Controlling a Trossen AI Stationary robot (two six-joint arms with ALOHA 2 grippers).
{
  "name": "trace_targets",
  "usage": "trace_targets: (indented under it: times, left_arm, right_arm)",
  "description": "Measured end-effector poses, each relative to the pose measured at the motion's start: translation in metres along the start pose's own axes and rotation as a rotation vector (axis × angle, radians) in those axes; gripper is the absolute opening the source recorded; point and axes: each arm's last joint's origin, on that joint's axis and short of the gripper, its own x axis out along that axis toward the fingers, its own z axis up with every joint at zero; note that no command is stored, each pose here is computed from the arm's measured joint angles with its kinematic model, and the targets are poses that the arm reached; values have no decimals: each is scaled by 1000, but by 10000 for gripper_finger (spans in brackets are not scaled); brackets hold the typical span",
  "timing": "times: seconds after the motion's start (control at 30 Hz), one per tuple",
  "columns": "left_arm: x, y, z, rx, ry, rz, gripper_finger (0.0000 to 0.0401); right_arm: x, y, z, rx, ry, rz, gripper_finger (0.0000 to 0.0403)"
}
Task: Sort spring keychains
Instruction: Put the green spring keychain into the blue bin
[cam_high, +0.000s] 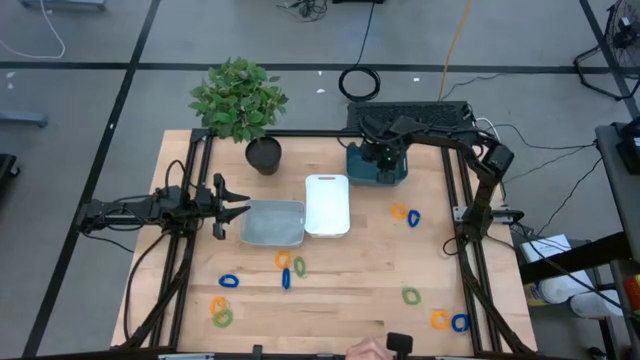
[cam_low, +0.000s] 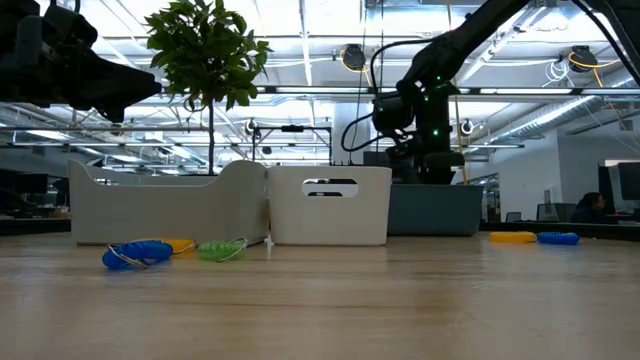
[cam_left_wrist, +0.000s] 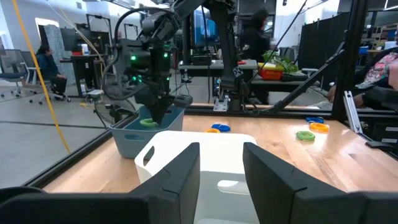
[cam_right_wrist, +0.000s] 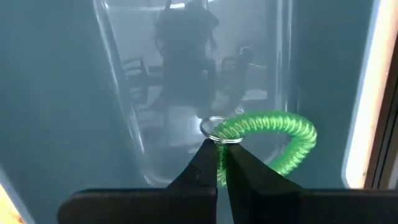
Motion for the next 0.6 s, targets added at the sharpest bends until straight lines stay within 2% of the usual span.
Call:
trace_targets:
  times: [0.17, 0.6]
  left_arm:
    - [0, 0, 0, 0, 0, 0, 131]
    - [0, 0, 0, 0, 0, 0, 131]
  right_arm:
    - [0, 1, 0, 2, -1, 1, 14]
    - [-3, 1, -1, 17, 0, 3, 138]
